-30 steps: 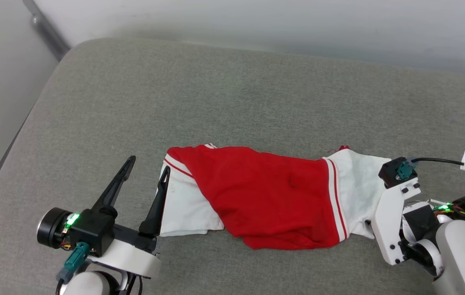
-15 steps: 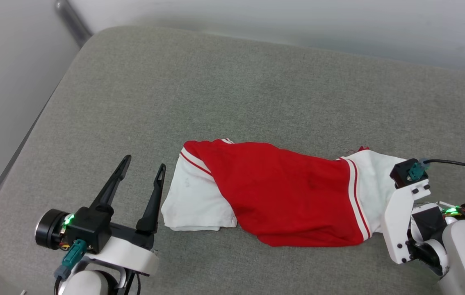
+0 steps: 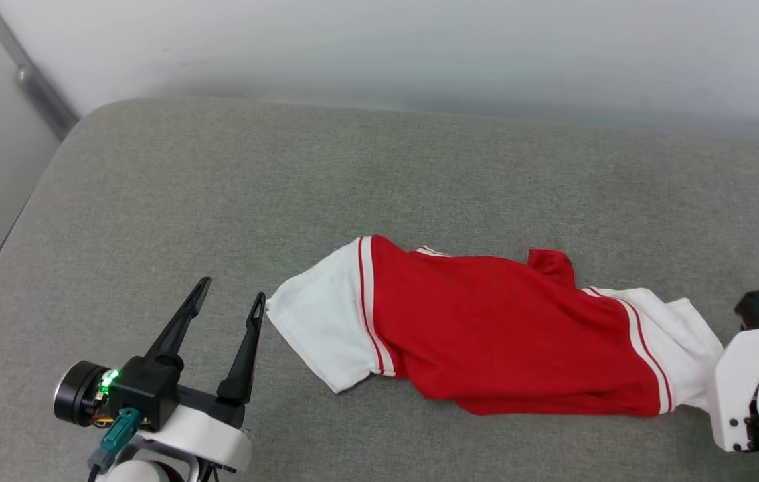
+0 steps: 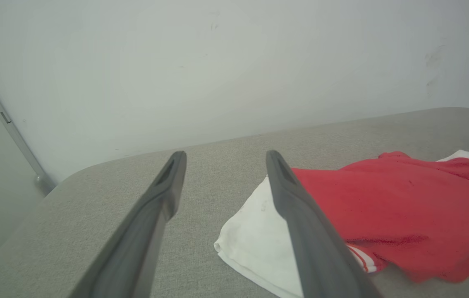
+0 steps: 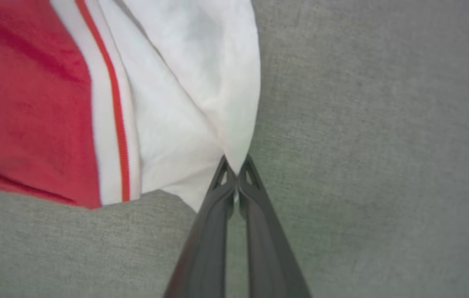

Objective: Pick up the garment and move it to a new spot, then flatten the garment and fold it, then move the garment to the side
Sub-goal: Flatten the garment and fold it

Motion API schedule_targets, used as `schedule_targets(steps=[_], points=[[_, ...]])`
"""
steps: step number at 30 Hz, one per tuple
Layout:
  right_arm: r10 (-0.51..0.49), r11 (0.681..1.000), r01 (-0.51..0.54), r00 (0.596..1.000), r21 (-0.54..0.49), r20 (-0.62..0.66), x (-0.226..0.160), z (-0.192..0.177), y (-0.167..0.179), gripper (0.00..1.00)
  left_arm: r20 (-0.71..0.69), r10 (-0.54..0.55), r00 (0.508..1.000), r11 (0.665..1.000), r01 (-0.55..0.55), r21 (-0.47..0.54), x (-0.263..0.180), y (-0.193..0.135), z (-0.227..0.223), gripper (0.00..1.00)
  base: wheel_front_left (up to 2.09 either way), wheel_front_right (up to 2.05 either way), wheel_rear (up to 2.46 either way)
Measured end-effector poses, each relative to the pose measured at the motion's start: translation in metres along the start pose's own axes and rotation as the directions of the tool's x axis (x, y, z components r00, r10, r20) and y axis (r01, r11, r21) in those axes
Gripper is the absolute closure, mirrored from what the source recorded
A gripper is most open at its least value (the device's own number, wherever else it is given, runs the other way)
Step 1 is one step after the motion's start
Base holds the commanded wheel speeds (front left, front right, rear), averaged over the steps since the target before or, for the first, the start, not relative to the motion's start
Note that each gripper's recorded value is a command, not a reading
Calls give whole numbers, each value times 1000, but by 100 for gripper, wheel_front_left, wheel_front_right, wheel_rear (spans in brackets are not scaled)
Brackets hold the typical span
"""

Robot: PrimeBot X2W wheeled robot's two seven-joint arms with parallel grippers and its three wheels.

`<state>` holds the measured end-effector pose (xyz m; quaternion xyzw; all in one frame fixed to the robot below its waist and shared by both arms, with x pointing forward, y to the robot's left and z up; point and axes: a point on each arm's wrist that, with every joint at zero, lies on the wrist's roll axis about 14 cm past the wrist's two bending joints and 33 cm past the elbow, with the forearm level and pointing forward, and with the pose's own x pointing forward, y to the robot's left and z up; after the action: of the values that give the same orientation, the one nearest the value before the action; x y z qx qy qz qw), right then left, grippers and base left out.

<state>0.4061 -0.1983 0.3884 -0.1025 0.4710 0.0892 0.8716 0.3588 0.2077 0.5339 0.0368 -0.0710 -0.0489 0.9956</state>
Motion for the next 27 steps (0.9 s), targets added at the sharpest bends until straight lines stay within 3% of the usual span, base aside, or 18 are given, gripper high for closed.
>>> schedule_targets(steps=[4, 9, 10, 11, 16, 17, 20, 24, 27], points=[[-62, 997, 61, 998, 50, 8, -10, -16, -25, 100, 2, -29, 1000, 1000, 29, -7, 4, -8, -1, 0, 0, 0, 0], [-86, 992, 84, 996, 99, 11, -8, -39, -33, 100, -17, -56, 998, 998, 56, -19, 10, -15, -9, 0, 0, 0, 0], [-90, 991, 87, 996, 104, 25, -6, -39, -32, 56, -23, -60, 998, 998, 60, -20, 11, -16, -11, 0, 0, 0, 0], [-83, 990, 79, 996, 117, 32, -5, -40, -29, 0, -27, -64, 998, 998, 63, -21, 12, -17, -12, 0, 0, 0, 0], [-76, 988, 60, 991, 144, 108, -8, -31, -22, 0, -18, -60, 998, 998, 59, -31, 15, -16, -10, 0, 0, 0, 0], [-90, 987, 57, 972, 153, 215, -20, -11, -24, 0, 2, -51, 999, 998, 51, -36, 15, -15, -4, 0, 0, 0, 0], [-100, 985, 50, 948, 168, 303, -32, 5, -26, 0, 8, -45, 999, 998, 46, -45, 14, -14, -3, 0, 0, 0, 0], [-106, 985, 17, 841, 169, 531, -68, 40, -20, 0, 11, -27, 1000, 996, 28, -86, 11, -13, -2, 0, 0, 0, 0], [-116, 978, -31, 735, 204, 668, -94, 58, -15, 0, -12, -32, 999, 992, 30, -126, 8, -16, -10, 0, 0, 0, 0]])
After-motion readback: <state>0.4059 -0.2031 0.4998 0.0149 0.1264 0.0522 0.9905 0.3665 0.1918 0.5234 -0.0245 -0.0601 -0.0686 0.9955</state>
